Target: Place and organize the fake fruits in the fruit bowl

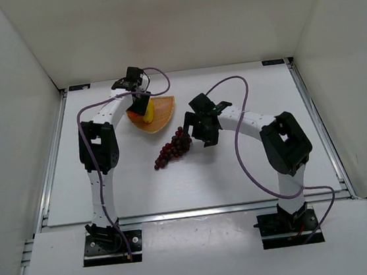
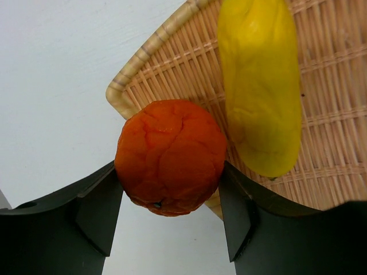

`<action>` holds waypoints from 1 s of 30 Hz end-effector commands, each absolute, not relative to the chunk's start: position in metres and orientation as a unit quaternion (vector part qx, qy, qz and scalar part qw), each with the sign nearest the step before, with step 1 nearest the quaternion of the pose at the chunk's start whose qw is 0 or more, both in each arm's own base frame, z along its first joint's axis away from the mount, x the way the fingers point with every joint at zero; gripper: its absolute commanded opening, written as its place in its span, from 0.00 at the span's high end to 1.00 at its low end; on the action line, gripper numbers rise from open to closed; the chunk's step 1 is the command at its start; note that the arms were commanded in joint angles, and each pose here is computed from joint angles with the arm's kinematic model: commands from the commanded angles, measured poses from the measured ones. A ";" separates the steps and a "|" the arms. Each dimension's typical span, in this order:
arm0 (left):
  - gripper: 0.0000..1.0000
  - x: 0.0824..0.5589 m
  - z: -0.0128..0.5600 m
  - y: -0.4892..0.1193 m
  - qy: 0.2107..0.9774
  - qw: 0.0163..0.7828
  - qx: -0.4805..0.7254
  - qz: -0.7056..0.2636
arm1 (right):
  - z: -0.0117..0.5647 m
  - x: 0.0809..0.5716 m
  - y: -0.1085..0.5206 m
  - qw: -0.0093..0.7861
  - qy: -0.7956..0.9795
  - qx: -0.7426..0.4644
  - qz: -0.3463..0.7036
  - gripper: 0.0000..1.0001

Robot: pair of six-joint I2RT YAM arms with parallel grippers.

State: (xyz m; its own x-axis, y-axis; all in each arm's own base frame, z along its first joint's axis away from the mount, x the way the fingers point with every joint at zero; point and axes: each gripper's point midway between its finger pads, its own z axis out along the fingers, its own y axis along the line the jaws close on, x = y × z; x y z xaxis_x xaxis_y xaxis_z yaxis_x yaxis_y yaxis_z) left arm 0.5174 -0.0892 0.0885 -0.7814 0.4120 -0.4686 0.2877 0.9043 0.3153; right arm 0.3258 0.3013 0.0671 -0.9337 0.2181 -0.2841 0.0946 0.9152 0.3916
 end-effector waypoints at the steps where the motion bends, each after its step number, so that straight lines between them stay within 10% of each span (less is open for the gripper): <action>1: 0.72 0.533 0.135 -0.086 0.922 0.327 0.157 0.134 | 0.070 0.317 0.324 0.152 0.967 0.037 0.200 0.00; 6: 0.63 0.531 0.112 -0.086 0.929 0.305 0.163 0.136 | 0.072 0.319 0.353 0.159 0.961 0.000 0.225 0.00; 12: 0.12 0.521 0.104 -0.089 0.933 0.293 0.171 0.120 | 0.046 0.315 0.357 0.133 0.968 0.014 0.210 0.00; 25: 0.00 0.493 0.162 -0.074 0.927 0.333 0.135 0.108 | 0.030 0.332 0.378 0.084 0.965 0.106 0.224 0.02; 30: 0.00 0.467 0.176 -0.040 0.932 0.327 0.104 0.116 | 0.026 0.334 0.375 0.080 0.964 0.114 0.227 0.39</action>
State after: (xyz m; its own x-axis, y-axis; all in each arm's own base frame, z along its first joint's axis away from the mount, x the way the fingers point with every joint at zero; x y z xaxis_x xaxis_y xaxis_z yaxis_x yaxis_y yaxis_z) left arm 0.4791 -0.0618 0.1396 -0.7846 0.3305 -0.5246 0.1904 0.9336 0.3034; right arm 0.3325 0.3812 0.0361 -0.9656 0.2187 -0.1404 0.1286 0.8715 0.4732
